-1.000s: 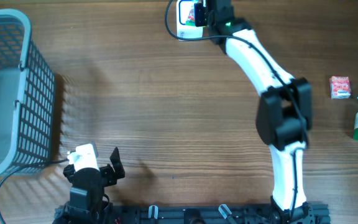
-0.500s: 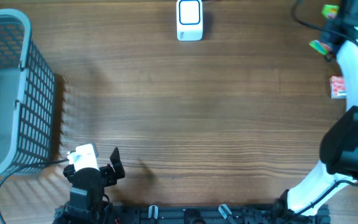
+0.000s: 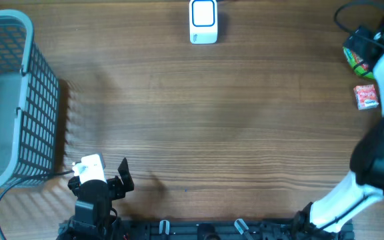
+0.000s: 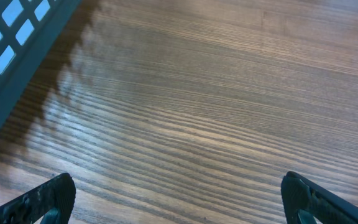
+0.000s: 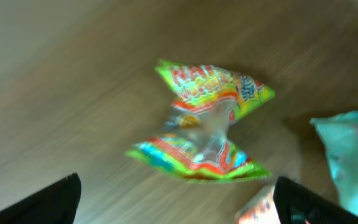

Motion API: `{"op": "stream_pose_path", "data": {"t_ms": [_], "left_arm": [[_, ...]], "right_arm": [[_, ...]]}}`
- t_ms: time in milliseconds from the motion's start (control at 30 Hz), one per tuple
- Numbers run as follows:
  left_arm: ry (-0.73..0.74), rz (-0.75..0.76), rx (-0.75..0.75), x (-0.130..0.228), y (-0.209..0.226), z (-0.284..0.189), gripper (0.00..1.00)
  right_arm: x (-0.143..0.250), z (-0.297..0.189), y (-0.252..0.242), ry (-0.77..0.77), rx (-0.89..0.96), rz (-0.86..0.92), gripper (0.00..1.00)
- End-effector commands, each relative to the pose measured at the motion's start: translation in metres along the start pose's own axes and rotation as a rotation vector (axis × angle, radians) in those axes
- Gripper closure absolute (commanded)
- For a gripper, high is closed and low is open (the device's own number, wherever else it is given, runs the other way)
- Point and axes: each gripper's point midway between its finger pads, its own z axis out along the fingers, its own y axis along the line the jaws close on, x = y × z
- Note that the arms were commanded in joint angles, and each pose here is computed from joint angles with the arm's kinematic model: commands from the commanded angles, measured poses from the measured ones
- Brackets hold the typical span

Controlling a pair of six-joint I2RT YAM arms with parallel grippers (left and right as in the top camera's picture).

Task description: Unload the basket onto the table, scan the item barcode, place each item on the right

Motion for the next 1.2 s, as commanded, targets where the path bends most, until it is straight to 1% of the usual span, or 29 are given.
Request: {"op": "stream_pose_path", "data": {"t_ms": [0, 67, 100, 167, 200, 300, 333, 433, 533, 667, 733, 800, 867, 933, 967, 1033, 1067, 1133, 1167], "left_arm": [[-0.006, -0.003, 0.009, -0.001, -0.002, -0.001, 0.0], [-0.006, -0.003, 0.009, -0.001, -0.002, -0.001, 0.0], [-0.006, -0.003, 0.009, -0.001, -0.002, -0.001, 0.0], [-0.006, -0.003, 0.009, -0.001, -0.002, -0.001, 0.0], [-0.006, -0.003, 0.009, -0.001, -0.002, -0.001, 0.0], [-0.006, -0.003, 0.009, -0.001, -0.002, -0.001, 0.0], [-0.006, -0.003, 0.009, -0.001, -0.002, -0.001, 0.0], [-0.006, -0.003, 0.009, -0.001, -0.002, -0.001, 0.0], [-0.006, -0.003, 0.009, -0.001, -0.002, -0.001, 0.0], [-0.006, -0.003, 0.009, -0.001, -0.002, -0.001, 0.0], [-0.006, -0.003, 0.009, -0.001, -0.002, -0.001, 0.0], [-0.006, -0.003, 0.009, -0.001, -0.002, -0.001, 0.0], [-0.006, -0.003, 0.009, -0.001, -0.002, -0.001, 0.0], [-0.006, -0.003, 0.009, -0.001, -0.002, -0.001, 0.0], [-0.006, -0.003, 0.009, -0.001, -0.002, -0.001, 0.0], [-0.006, -0.003, 0.009, -0.001, -0.002, -0.001, 0.0], [-0.006, -0.003, 0.009, -0.001, -0.002, -0.001, 0.0], [-0.006, -0.003, 0.009, -0.001, -0.002, -0.001, 0.0], [-0.006, -0.003, 0.009, -0.001, -0.002, -0.001, 0.0]], "right_arm": [[-0.065, -0.141, 0.04, -0.182, -0.295, 0.026, 0.0], [-0.063, -0.228, 0.047, -0.227, -0.439, 0.011, 0.0], [-0.06, -0.288, 0.041, -0.296, -0.49, 0.002, 0.0], [-0.048, -0.345, 0.027, -0.362, -0.506, 0.0, 0.0], [-0.027, -0.379, 0.013, -0.375, -0.502, 0.001, 0.0], [0.021, -0.411, -0.009, -0.313, -0.48, 0.005, 0.0], [0.038, -0.418, -0.016, -0.287, -0.472, 0.006, 0.0], [0.106, -0.43, -0.039, -0.119, -0.437, 0.042, 0.0], [0.151, -0.425, -0.054, 0.05, -0.37, 0.043, 0.0], [0.15, -0.421, -0.058, 0.047, -0.34, 0.036, 0.0], [0.146, -0.421, -0.058, 0.017, -0.343, -0.027, 0.0], [0.132, -0.419, -0.051, -0.04, -0.369, -0.068, 0.0], [0.115, -0.42, -0.04, -0.182, -0.439, -0.075, 0.0], [0.112, -0.428, -0.03, -0.318, -0.535, -0.101, 0.0], [0.115, -0.435, -0.023, -0.442, -0.624, -0.129, 0.0], [0.122, -0.439, -0.016, -0.555, -0.711, -0.154, 0.0], [0.128, -0.438, -0.012, -0.657, -0.777, -0.17, 0.0], [0.139, -0.433, -0.005, -0.767, -0.869, -0.19, 0.0], [0.143, -0.429, -0.001, -0.798, -0.908, -0.199, 0.0]]}}
